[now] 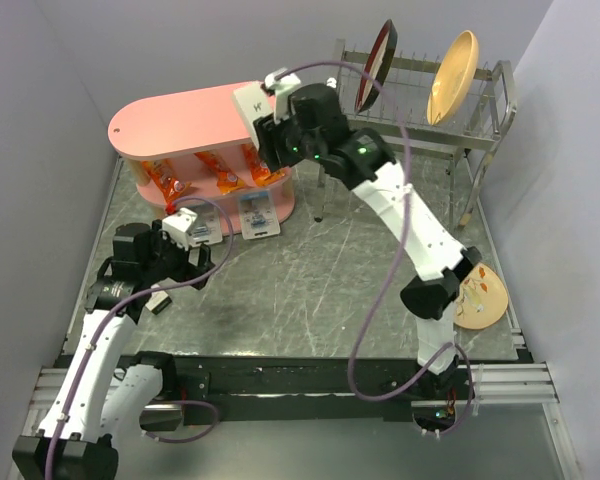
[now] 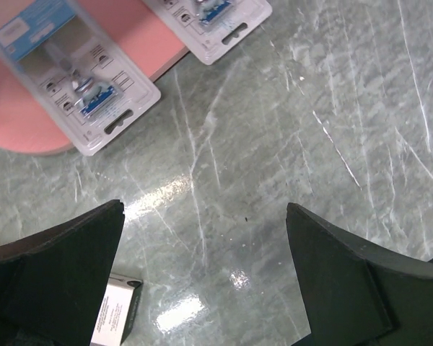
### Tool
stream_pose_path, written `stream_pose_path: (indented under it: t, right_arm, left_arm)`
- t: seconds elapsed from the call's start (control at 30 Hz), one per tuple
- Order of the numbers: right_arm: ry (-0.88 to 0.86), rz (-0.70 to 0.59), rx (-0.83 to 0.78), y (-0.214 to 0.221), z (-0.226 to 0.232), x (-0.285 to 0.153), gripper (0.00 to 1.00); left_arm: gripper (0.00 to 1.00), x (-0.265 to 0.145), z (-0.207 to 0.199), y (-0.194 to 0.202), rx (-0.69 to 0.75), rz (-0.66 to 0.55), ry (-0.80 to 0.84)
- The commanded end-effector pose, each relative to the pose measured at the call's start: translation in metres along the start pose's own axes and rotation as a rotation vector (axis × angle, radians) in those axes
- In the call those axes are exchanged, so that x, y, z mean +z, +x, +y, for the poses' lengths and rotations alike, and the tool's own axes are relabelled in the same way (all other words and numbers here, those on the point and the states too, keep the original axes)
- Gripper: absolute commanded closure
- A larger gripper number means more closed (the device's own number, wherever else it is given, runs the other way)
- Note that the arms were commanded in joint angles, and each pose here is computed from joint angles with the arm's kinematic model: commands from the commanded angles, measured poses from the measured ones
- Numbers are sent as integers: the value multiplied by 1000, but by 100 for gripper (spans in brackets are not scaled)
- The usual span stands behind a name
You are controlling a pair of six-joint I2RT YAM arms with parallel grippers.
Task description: Place and organize the shaving razors onto the shelf
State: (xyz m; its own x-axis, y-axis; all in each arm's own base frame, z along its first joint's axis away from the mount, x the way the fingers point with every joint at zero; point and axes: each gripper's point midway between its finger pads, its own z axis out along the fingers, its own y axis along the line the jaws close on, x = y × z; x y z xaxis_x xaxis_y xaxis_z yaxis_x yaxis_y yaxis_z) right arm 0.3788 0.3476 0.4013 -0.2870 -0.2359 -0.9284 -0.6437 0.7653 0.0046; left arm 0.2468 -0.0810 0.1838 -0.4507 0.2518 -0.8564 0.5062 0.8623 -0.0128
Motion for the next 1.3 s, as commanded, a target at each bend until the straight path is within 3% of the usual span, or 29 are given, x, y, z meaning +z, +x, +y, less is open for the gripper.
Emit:
stream_pose_path:
  t: [0.0,0.57,0.93,1.27]
  right_arm:
    - [62,-234,103,-62,-13,-4,58]
    - [98,-447,83,-109,-18,26,57]
    - [88,-400,92,-93,-15,44,55]
    - [95,-405,66,-87,-16,62,44]
  left_arm:
    - [0,-12,0,-20,-52,-58,13]
    - [0,-13,-4,-25,-116,-91,47]
    - [1,-15,3,-26,-164,-110,23]
    - [1,-18,9,-23,-195,-115,4]
